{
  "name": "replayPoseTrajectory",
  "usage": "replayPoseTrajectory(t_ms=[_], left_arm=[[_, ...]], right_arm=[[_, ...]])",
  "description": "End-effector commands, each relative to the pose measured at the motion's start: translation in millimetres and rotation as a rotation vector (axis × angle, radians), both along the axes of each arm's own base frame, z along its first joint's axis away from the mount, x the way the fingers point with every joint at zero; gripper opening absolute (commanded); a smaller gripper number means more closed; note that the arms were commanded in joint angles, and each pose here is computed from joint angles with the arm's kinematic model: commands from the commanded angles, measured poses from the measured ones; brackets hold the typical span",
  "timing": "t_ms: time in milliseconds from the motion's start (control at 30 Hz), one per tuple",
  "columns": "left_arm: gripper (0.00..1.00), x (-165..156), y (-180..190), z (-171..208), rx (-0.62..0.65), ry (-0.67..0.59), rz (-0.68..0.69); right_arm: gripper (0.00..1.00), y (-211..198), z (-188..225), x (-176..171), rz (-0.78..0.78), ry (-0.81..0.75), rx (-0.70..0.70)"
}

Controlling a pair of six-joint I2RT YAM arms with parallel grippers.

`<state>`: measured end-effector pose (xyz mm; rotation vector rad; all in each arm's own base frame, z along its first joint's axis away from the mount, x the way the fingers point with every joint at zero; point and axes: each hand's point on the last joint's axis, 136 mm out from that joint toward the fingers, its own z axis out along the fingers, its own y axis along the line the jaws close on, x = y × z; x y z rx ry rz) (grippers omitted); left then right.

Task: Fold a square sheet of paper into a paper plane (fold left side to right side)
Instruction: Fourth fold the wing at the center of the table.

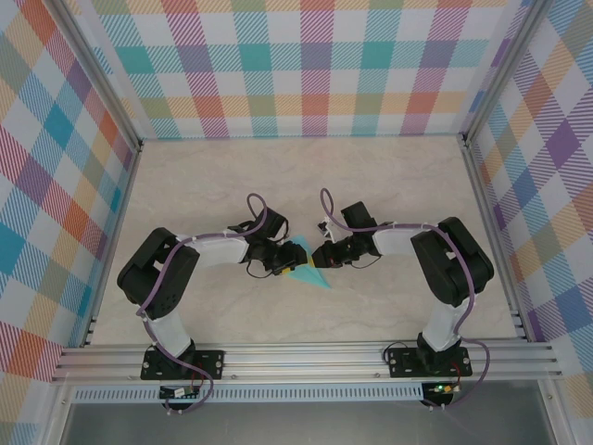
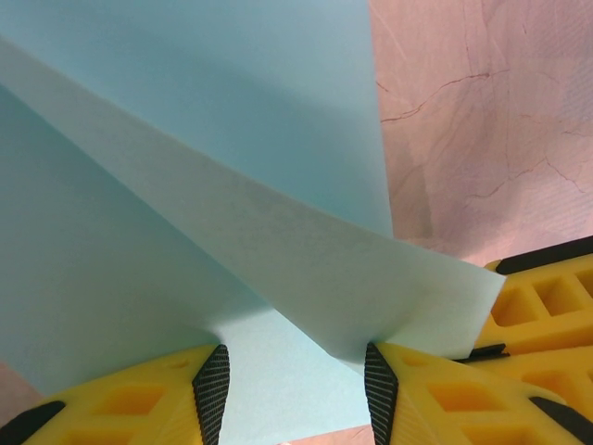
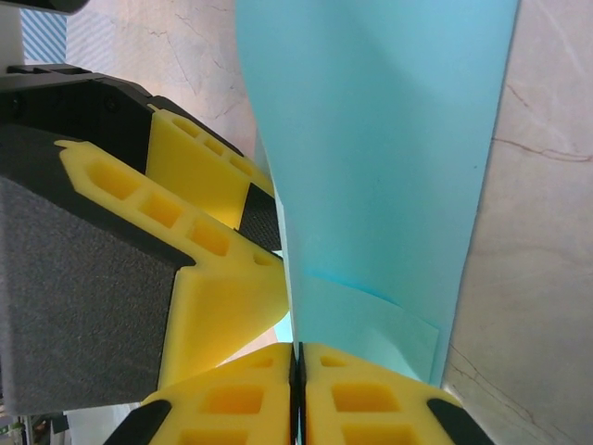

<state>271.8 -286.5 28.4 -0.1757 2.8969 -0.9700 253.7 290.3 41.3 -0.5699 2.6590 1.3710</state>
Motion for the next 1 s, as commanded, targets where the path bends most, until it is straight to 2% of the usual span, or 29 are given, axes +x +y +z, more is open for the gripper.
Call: replayPoseTrajectory(t_ms=[0,500,967], left_arm=[[0.46,-5,11,-7,0.066,0.016,0.005],[0.46,-6,12,-7,0.069,0.017,0.006],[0.46,-6,13,-7,0.072,0.017,0.007]], right_arm=[[0.08,7,10,5,0.015,-0.003,0.06],[0.09,-5,-6,7,0.003,0.086,0.083],[0.1,-10,-24,8,-0.002,0.128,0.006]])
